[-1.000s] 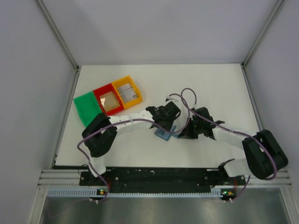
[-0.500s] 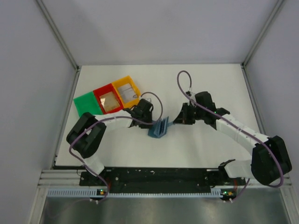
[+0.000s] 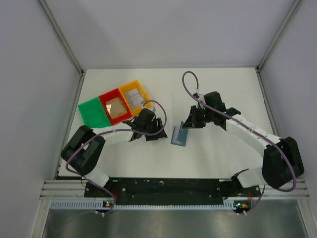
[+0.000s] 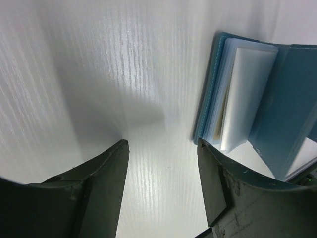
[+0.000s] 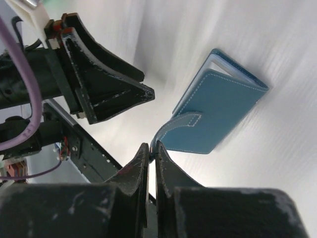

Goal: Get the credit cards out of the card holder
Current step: Open the card holder at the center of the board.

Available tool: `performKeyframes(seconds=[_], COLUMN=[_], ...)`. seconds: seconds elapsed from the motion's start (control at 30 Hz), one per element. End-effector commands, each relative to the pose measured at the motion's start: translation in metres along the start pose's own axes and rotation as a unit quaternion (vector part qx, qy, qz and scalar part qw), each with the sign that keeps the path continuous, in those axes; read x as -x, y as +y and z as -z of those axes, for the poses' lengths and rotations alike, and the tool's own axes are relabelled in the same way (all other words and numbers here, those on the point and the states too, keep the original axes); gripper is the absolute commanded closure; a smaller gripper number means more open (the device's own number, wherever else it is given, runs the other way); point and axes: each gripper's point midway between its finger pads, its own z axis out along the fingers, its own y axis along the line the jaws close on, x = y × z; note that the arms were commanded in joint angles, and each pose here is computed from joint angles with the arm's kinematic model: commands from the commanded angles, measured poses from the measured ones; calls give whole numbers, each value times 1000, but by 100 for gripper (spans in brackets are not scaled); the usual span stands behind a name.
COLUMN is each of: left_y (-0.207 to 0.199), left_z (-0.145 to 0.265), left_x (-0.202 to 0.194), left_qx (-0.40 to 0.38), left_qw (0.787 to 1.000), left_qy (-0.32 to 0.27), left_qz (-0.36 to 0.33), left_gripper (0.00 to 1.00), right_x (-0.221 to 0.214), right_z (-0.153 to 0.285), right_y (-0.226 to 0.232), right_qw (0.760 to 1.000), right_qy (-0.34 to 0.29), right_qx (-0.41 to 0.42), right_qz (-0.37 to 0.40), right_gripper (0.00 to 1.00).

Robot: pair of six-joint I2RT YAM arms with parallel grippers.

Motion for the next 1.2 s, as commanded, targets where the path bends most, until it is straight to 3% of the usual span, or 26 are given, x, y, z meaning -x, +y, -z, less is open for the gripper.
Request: performKeyframes(seconds=[0.0,0.37,0.67,0.77,0.93,1.17], left_y=[-29,-61,-84,-90,-89,-85], left_z=[13,16,7,3,-3,-11], left_x=[11,23,19,17,14,10], left_qx=[-50,-92,-121,-126,-121,-114], left_qw=[999,996,992,991,992,993], left_qy=[-10,-15,5,13,19,31], left_qz=[2,-15,-36,-37,-35,-30], left_gripper=[38,44,46,46,47,51], right_x=[5,-24,-50,-57,-45,10], right_z=[-2,21,35,43,69,77], right_y=[-13,-107,-158,-175,-181,-104], right_qw=[999,972,938,918,897,943], right_qy=[-10,-35,-3,3,-34,-97], right_qx=[-29,-221,-337,-387,-435,-318], right_qz=[13,-67,-81,-85,-72,0], right_gripper=[100,100,99,89,62,38])
